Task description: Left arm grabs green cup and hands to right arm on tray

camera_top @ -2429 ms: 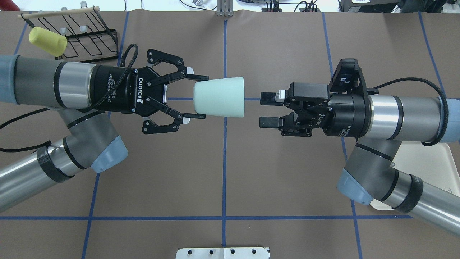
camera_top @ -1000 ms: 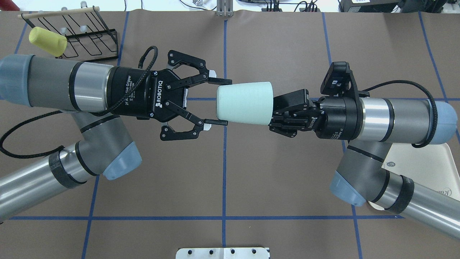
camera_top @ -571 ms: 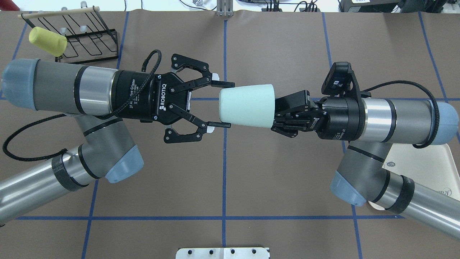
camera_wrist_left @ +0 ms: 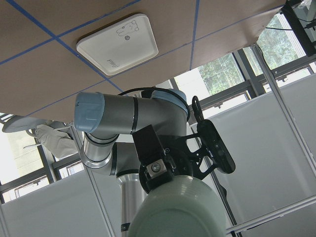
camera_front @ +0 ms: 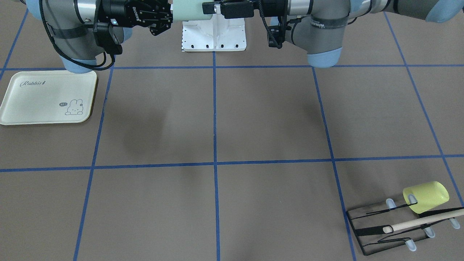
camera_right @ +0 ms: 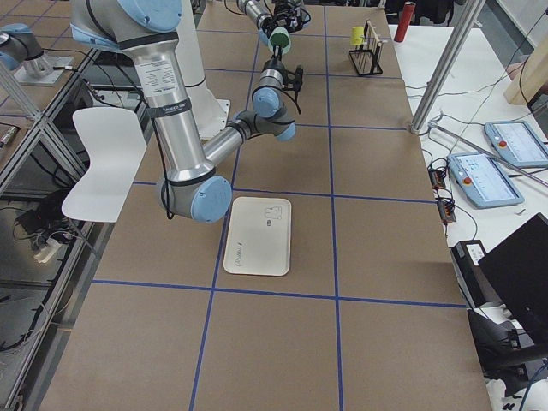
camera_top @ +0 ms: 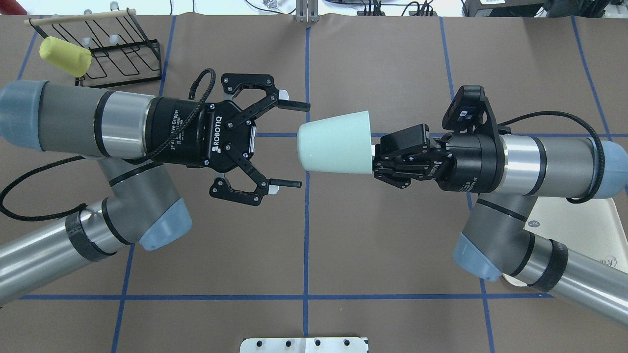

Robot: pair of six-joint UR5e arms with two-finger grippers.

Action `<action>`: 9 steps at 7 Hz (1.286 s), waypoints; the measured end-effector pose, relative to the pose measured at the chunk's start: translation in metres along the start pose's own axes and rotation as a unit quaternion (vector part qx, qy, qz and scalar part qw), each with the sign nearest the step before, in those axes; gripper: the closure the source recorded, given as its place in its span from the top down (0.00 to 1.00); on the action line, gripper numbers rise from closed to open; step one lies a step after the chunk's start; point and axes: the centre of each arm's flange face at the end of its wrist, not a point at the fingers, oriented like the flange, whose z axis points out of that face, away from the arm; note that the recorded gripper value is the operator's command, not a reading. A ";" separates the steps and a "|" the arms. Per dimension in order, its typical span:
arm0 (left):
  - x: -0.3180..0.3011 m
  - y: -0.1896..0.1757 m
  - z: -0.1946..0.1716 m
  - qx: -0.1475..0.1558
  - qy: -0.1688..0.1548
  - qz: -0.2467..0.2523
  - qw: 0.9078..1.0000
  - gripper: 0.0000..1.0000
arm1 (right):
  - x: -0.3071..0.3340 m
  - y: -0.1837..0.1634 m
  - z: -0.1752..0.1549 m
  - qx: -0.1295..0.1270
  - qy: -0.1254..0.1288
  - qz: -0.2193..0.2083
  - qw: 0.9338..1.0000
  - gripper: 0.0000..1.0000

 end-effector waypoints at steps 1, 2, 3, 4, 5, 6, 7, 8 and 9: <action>-0.006 0.000 -0.010 0.003 -0.001 -0.001 1.000 1.00 | 0.000 -0.001 -0.002 0.001 0.000 0.001 1.000 0.00; -0.008 -0.002 -0.025 0.010 -0.002 0.003 1.000 1.00 | 0.000 -0.003 -0.006 0.006 0.001 0.003 1.000 0.00; -0.003 -0.004 -0.040 0.030 -0.010 0.022 0.999 1.00 | 0.002 -0.010 -0.015 0.016 0.009 0.004 1.000 0.00; 0.008 -0.008 -0.051 0.063 -0.028 0.054 0.996 1.00 | 0.007 -0.020 -0.029 0.031 0.024 0.003 0.999 0.00; 0.019 -0.013 -0.058 0.098 -0.046 0.085 0.991 1.00 | 0.016 -0.033 -0.045 0.042 0.046 -0.001 0.998 0.00; 0.030 -0.017 -0.066 0.127 -0.060 0.116 0.983 1.00 | 0.023 -0.048 -0.062 0.046 0.074 -0.007 0.996 0.00; 0.042 -0.024 -0.074 0.157 -0.071 0.143 0.975 1.00 | 0.032 -0.066 -0.080 0.043 0.110 -0.013 0.993 0.00; 0.055 -0.032 -0.083 0.191 -0.087 0.165 0.964 1.00 | 0.043 -0.083 -0.102 0.036 0.155 -0.014 0.987 0.00; 0.066 -0.038 -0.091 0.223 -0.105 0.187 0.951 1.00 | 0.052 -0.097 -0.125 0.033 0.200 -0.011 0.979 0.00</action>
